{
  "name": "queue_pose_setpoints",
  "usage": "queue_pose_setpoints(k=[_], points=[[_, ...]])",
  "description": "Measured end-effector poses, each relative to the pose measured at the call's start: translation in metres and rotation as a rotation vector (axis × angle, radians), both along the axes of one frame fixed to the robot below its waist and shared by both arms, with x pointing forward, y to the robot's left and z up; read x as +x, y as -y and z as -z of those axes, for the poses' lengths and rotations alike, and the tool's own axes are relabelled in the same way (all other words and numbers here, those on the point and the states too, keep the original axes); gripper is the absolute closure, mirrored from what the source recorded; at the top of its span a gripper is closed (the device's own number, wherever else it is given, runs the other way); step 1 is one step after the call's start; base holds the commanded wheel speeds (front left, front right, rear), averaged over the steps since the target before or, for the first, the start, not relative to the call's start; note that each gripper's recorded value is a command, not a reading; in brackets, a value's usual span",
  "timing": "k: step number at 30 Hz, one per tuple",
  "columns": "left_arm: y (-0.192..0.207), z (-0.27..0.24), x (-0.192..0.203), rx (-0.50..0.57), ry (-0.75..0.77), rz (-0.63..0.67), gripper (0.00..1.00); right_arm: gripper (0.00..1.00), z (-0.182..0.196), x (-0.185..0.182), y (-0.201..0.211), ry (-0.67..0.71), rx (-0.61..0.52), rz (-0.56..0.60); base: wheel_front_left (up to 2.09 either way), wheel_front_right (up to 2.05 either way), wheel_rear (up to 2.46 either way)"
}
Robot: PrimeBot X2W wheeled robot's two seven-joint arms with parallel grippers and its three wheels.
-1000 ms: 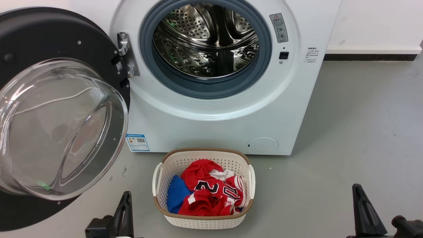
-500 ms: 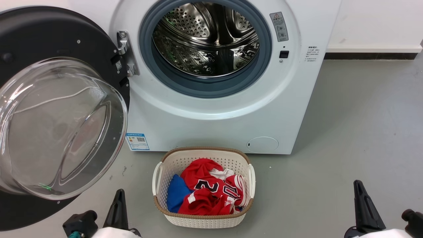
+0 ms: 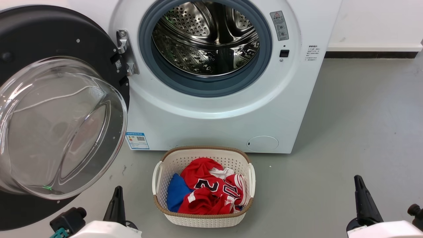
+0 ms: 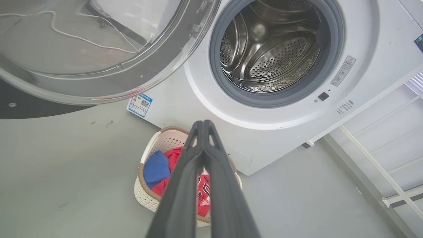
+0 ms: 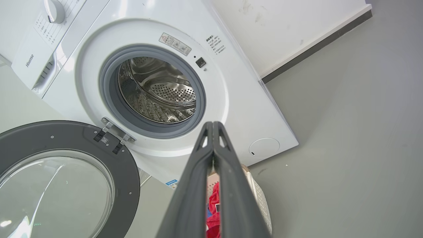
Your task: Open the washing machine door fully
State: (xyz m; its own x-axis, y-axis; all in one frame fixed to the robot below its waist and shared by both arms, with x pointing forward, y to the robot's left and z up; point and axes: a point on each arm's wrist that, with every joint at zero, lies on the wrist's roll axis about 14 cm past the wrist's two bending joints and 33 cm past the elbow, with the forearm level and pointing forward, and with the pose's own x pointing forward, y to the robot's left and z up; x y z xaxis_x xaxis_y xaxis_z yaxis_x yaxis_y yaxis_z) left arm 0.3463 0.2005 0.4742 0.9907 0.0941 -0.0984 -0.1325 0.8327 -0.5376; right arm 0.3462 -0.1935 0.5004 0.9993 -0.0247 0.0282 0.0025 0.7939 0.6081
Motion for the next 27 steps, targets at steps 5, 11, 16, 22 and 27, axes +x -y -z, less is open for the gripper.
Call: queue_pose_setpoints(k=[5,11,16,22,27], points=[[-0.001,-0.002,0.004,-0.078,0.007,-0.005,1.0,1.0,0.0,0.004,0.001,-0.004,0.069,0.002,0.0,0.0,0.0],[-0.002,-0.002,0.007,-0.166,0.006,-0.01,1.0,1.0,0.003,0.006,0.002,-0.019,0.151,0.005,0.0,0.0,0.0],[-0.001,-0.003,0.01,-0.235,0.009,-0.01,1.0,1.0,0.002,0.009,0.003,-0.021,0.215,0.006,0.0,0.0,0.0],[-0.001,-0.005,0.013,-0.314,0.016,-0.009,1.0,1.0,0.001,0.013,0.003,-0.022,0.288,0.005,0.0,0.0,0.0],[-0.002,-0.005,0.015,-0.376,0.018,-0.012,1.0,1.0,0.002,0.016,0.004,-0.026,0.345,0.004,0.0,0.0,0.0]])
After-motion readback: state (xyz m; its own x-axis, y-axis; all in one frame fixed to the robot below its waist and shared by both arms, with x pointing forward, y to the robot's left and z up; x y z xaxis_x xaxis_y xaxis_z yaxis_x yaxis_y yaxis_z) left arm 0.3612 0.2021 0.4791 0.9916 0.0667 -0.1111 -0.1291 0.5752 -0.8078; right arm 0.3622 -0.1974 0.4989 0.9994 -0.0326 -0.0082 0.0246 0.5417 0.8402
